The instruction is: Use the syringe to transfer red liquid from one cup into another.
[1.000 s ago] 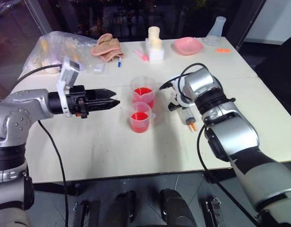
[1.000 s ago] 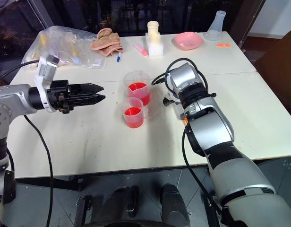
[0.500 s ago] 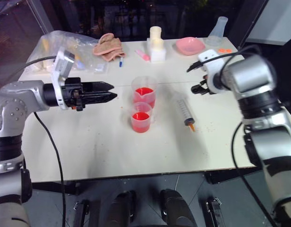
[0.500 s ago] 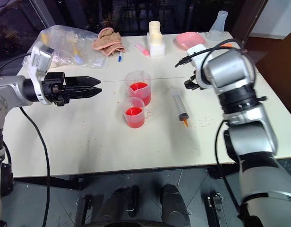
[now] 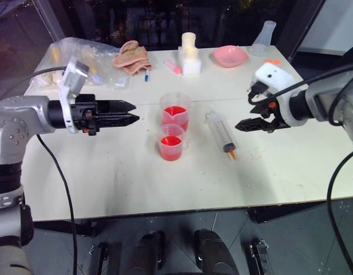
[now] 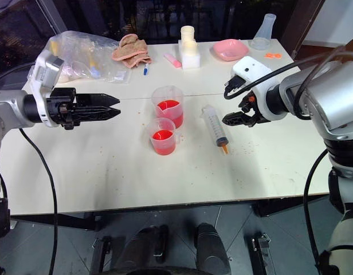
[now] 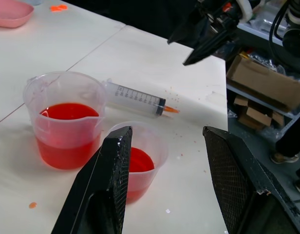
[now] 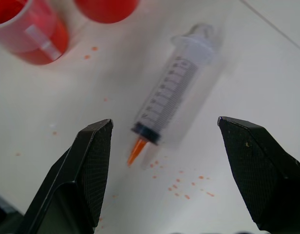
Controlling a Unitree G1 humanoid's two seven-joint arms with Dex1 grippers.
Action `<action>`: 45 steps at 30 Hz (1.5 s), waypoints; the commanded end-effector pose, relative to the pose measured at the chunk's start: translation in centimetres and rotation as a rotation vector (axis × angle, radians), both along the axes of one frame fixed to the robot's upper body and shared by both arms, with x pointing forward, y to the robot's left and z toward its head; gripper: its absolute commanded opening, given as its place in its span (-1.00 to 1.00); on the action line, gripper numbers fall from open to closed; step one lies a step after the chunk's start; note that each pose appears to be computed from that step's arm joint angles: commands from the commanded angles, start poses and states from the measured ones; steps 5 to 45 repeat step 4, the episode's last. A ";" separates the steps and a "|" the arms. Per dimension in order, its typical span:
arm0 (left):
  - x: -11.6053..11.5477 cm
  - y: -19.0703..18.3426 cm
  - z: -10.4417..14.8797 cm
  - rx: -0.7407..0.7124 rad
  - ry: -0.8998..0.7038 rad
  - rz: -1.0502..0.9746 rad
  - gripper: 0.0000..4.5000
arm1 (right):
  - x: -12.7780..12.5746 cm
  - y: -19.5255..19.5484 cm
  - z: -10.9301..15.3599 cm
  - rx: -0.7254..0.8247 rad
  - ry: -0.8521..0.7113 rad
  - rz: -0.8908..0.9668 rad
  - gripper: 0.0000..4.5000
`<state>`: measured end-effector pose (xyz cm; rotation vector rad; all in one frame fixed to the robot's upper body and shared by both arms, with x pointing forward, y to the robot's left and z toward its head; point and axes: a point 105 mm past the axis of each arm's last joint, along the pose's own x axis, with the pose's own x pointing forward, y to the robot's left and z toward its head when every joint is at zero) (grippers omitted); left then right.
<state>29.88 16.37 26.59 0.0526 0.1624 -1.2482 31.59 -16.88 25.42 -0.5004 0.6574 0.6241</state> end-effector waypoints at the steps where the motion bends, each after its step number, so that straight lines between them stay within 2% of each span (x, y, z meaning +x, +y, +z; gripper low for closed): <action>1: -0.3 0.2 1.1 0.018 -0.054 -0.001 0.08 | -0.3 0.5 1.7 0.000 -0.065 0.036 0.60; 45: -0.3 0.2 1.0 0.027 -0.059 0.001 0.08 | -0.3 0.6 1.7 0.010 -0.062 0.041 0.60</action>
